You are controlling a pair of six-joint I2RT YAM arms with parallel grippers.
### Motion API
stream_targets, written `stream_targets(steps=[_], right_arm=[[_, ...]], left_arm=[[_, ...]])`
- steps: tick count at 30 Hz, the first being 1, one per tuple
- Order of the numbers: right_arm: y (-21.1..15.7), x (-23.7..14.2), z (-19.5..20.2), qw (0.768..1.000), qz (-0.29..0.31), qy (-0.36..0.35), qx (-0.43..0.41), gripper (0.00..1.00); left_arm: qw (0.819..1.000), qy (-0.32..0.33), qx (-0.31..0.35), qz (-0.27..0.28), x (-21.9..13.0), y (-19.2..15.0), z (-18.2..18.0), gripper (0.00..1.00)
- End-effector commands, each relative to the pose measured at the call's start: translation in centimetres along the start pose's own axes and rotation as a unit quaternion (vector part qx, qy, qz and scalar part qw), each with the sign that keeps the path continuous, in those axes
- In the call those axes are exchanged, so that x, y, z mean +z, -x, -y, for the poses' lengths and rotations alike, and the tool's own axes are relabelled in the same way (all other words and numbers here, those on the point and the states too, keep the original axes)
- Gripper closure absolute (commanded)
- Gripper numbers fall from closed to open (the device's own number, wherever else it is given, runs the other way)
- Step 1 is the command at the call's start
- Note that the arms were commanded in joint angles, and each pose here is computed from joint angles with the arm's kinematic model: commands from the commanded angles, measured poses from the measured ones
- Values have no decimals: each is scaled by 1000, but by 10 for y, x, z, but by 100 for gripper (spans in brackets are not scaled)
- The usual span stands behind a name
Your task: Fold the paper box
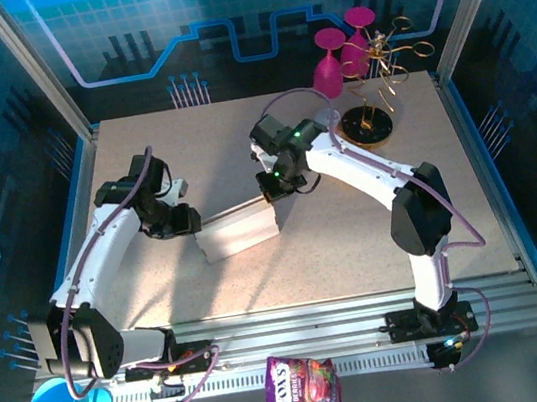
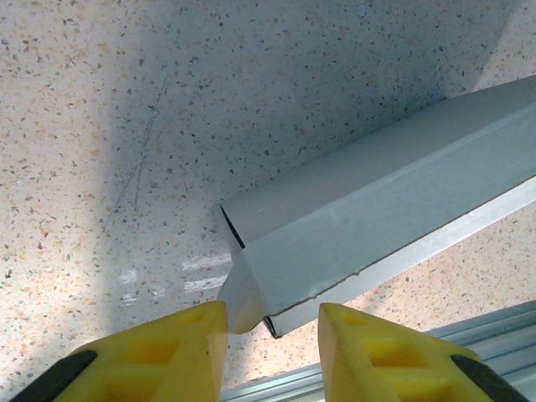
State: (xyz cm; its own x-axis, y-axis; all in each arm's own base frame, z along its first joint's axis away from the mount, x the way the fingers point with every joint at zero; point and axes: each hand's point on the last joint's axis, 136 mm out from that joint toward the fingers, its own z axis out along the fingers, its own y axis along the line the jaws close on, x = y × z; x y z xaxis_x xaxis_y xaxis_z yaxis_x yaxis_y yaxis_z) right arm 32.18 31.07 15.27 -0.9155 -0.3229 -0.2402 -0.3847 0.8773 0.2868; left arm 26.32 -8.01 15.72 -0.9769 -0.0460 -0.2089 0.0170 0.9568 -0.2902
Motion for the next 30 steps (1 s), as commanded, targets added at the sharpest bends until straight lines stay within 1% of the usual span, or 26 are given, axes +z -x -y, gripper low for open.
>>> stream_targets(steps=[1, 6, 10, 19, 30], right_arm=[[-2, 0, 1, 1000, -18, 6, 1, 100], [-2, 1, 1, 1000, -20, 9, 2, 100], [-3, 0, 1, 1000, -21, 8, 2, 100], [-3, 2, 1, 1000, -22, 7, 2, 100], [-2, 3, 0, 1000, -23, 8, 4, 100]], left_arm=[[1000, -10, 7, -13, 3, -7, 3, 70], [1000, -11, -2, -11, 3, -5, 4, 81], [1000, -12, -11, -14, 1, -4, 5, 85], [999, -5, -20, -24, -3, -4, 5, 89], [997, -8, -60, -53, -5, -4, 9, 92]])
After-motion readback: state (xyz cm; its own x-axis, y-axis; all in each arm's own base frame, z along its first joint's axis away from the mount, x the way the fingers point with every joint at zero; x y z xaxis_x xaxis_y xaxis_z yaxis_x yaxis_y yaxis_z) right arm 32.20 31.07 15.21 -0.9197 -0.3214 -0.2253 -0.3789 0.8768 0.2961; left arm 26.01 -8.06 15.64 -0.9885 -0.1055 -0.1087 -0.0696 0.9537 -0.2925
